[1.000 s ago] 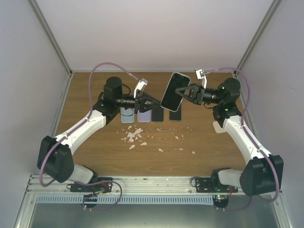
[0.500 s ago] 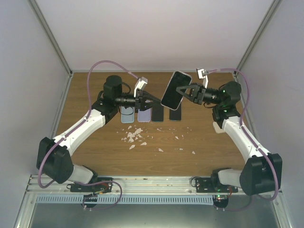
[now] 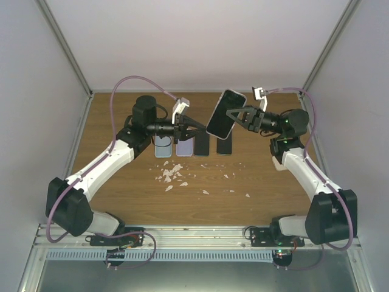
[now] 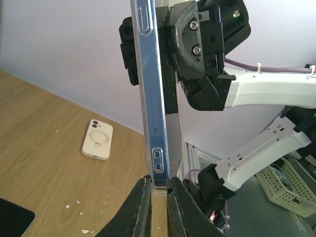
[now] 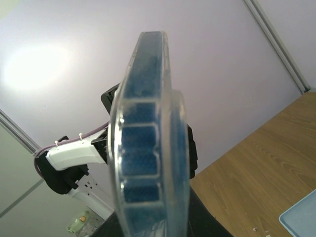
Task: Take the phone out of the phone case
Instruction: Remove the phone case from the phone.
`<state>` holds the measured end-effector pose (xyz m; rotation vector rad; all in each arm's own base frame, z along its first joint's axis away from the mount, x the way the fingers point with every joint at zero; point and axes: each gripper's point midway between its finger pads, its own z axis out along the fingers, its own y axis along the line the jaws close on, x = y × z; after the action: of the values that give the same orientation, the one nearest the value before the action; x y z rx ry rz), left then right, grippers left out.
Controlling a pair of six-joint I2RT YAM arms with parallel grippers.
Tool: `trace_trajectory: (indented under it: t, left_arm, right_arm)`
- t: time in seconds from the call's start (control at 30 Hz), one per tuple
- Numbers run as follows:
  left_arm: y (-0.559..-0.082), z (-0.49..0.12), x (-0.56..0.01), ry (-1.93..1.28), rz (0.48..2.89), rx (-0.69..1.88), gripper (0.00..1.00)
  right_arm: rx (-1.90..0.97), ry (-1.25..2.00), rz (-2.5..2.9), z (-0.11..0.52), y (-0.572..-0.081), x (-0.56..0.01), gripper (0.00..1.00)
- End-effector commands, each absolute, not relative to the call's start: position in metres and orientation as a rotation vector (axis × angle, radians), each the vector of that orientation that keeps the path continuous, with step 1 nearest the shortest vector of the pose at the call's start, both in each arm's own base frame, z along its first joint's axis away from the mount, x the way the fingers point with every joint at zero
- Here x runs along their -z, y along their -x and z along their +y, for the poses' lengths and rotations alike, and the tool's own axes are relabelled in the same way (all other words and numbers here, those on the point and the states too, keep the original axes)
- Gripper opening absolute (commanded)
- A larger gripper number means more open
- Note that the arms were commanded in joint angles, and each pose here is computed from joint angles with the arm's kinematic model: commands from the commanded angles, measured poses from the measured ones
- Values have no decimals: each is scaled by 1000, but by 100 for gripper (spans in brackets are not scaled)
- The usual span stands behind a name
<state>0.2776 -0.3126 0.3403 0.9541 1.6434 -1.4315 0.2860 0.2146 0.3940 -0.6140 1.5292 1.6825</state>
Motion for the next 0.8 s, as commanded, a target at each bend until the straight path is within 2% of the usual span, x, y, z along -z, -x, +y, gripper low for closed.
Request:
trace_trajectory:
  t: [0.0,0.43,0.63,0.77]
  left_arm:
    - [-325,-309,-280,-762,1882,1216,7]
    - [-337,-306,-274,-726,1915,1156,9]
    - [-312,-293,-309,-762,1771,1451,36]
    - [-287,-284,-335,-861,1643,1515,46]
  right_arm:
    - [-1738,864,1389,227,-225,-432,0]
    - [-1751,882,1365,225,-217,-436,0]
    - [-1718,837,1362,215,-229,-439,0]
    - [-1691,789,1374,208,-241,-439,0]
